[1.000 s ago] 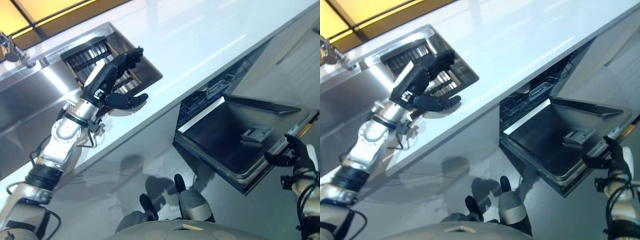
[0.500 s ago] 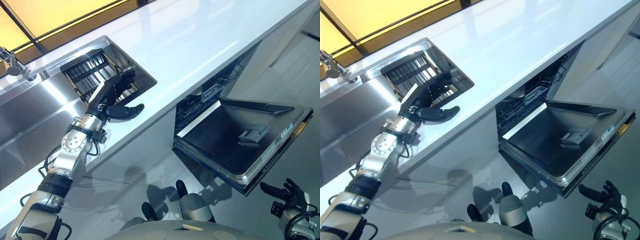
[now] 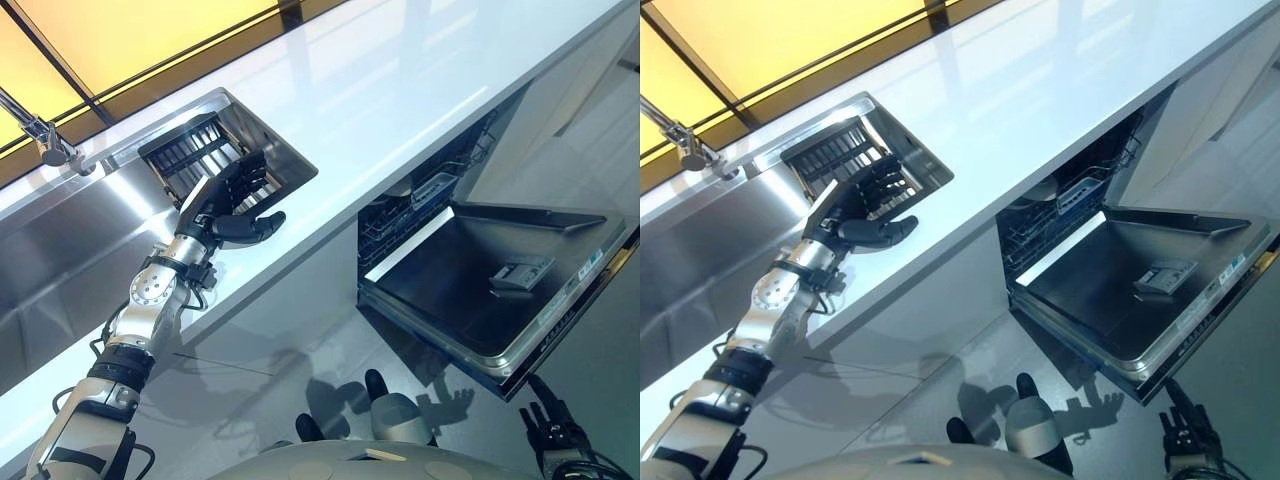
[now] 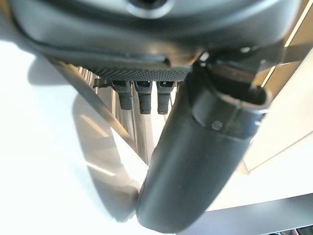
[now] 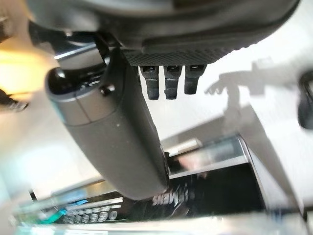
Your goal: Pick up plates and place into dishwasher.
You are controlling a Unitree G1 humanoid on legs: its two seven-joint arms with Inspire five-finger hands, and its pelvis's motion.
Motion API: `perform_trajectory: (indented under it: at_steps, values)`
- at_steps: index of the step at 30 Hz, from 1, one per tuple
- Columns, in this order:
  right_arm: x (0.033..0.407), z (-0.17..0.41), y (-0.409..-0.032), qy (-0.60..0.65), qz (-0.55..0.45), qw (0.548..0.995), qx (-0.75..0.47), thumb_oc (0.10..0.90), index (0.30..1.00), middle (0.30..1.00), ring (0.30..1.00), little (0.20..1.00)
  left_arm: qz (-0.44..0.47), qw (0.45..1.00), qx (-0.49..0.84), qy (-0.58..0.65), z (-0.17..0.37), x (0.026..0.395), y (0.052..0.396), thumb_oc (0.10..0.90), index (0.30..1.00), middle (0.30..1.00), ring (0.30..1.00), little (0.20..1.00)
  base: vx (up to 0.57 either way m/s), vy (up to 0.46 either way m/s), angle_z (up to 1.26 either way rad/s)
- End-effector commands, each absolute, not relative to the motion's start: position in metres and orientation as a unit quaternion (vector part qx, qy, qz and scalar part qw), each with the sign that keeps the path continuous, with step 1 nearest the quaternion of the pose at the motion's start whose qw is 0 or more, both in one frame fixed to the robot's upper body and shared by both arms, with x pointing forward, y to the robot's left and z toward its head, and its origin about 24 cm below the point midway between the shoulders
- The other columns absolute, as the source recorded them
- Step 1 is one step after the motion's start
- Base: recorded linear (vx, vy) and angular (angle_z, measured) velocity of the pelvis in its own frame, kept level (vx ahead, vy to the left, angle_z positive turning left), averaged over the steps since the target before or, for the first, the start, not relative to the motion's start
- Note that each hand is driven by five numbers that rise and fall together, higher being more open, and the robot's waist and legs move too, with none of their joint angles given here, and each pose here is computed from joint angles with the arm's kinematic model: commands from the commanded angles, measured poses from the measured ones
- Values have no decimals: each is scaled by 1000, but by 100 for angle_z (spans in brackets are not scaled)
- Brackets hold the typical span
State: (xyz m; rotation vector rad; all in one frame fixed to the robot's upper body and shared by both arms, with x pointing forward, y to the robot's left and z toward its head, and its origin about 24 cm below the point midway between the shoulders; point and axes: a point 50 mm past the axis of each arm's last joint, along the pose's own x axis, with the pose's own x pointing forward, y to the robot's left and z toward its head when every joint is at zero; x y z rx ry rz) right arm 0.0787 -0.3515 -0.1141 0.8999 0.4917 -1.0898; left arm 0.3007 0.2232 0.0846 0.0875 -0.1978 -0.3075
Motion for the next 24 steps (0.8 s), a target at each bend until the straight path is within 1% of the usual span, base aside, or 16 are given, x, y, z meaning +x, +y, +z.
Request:
perform_trajectory:
  at_steps: [1,2,5,7,8,9,11,12,13,14,16,17,19,24]
  values:
    - [131,-98,-346,117,-386,770,494,800,900,900,900,900,-164,976,6,-143,104,311,212,800,900,900,900,900,35,-12,2]
    - [139,-98,-338,109,-347,780,510,800,900,900,900,900,-168,975,2,-144,104,310,209,800,900,900,900,900,34,-16,2]
    - [157,-93,-324,95,-273,799,527,800,900,900,900,900,-181,973,-5,-145,104,309,202,800,900,900,900,900,2,-10,1]
    - [177,-84,-314,75,-208,809,544,800,900,900,900,900,-194,970,-2,-148,105,307,196,800,900,900,900,900,-13,-17,6]
    - [179,-84,-314,73,-203,810,545,800,900,900,900,900,-194,970,-1,-148,105,307,196,800,900,900,900,900,-19,-21,10]
    - [195,-73,-306,46,-150,816,556,800,900,900,900,900,-204,968,3,-149,104,305,192,800,900,900,900,900,-15,-18,6]
    - [218,-57,-297,10,-90,820,565,800,900,900,900,900,-213,965,5,-151,104,303,189,800,900,900,900,900,-9,-10,3]
    - [220,-56,-296,7,-83,821,565,800,900,900,900,900,-214,965,5,-151,104,303,188,800,900,900,900,900,-15,-6,3]
    - [235,-42,-292,-15,-48,822,568,800,900,900,900,900,-217,964,5,-155,105,303,187,800,900,900,900,900,0,0,0]
    - [241,-36,-289,-25,-30,823,567,800,900,900,900,900,-218,963,5,-157,106,303,187,800,900,900,900,900,0,0,0]
    - [271,-5,-278,-65,38,822,564,800,900,900,900,900,-222,962,4,-162,108,304,186,800,900,900,900,900,-13,6,-4]
    - [271,-5,-278,-65,38,822,564,800,900,900,900,900,-222,962,4,-162,108,304,186,800,900,900,900,900,-5,16,-3]
    - [301,31,-265,-98,100,818,558,800,900,900,900,900,-226,960,6,-164,109,307,185,800,900,900,900,900,0,0,0]
    - [334,80,-243,-132,177,810,543,800,900,900,900,900,-226,960,5,-164,111,312,184,800,900,900,900,900,0,12,-11]
